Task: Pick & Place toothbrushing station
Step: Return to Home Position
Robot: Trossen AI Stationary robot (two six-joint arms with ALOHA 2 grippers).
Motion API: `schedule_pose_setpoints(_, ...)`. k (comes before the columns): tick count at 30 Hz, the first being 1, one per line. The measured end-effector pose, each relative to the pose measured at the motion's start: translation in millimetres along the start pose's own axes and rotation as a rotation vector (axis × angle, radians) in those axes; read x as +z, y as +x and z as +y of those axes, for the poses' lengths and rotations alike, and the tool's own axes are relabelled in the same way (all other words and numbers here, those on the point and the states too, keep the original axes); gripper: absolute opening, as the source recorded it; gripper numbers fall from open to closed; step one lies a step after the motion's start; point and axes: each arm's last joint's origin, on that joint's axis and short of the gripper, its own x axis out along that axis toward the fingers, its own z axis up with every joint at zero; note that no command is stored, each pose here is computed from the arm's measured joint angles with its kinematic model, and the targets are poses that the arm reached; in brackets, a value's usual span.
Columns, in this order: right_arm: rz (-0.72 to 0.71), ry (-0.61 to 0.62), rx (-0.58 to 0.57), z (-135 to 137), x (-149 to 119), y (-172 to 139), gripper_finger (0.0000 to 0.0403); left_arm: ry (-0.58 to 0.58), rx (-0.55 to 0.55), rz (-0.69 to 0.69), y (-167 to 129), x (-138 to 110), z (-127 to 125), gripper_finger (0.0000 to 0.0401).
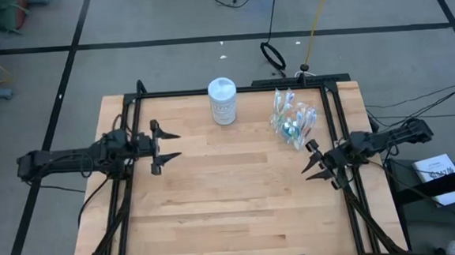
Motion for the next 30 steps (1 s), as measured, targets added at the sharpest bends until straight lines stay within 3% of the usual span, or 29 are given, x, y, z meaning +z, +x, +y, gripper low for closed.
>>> schedule_pose_setpoints(8,-0.113,-0.037,0.173,6,2,-6,0.0100,0.008,-0.106,-0.060,-6,-5,-5,0.0271)
schedule_pose_setpoints(15,-0.118,-0.018,0.058,3,2,-6,0.0100,0.041,-0.114,-0.193,-15,-31,-11,0.0271)
schedule_pose_setpoints(22,-0.082,-0.039,-0.037,0,-2,-6,0.0100,0.020,-0.130,-0.152,-14,-33,-13,0.0271)
schedule_pose_setpoints(30,-0.071,-0.126,-0.041,0,-3,-5,0.0100,-0.005,-0.119,-0.129,-13,-35,-13,0.0271)
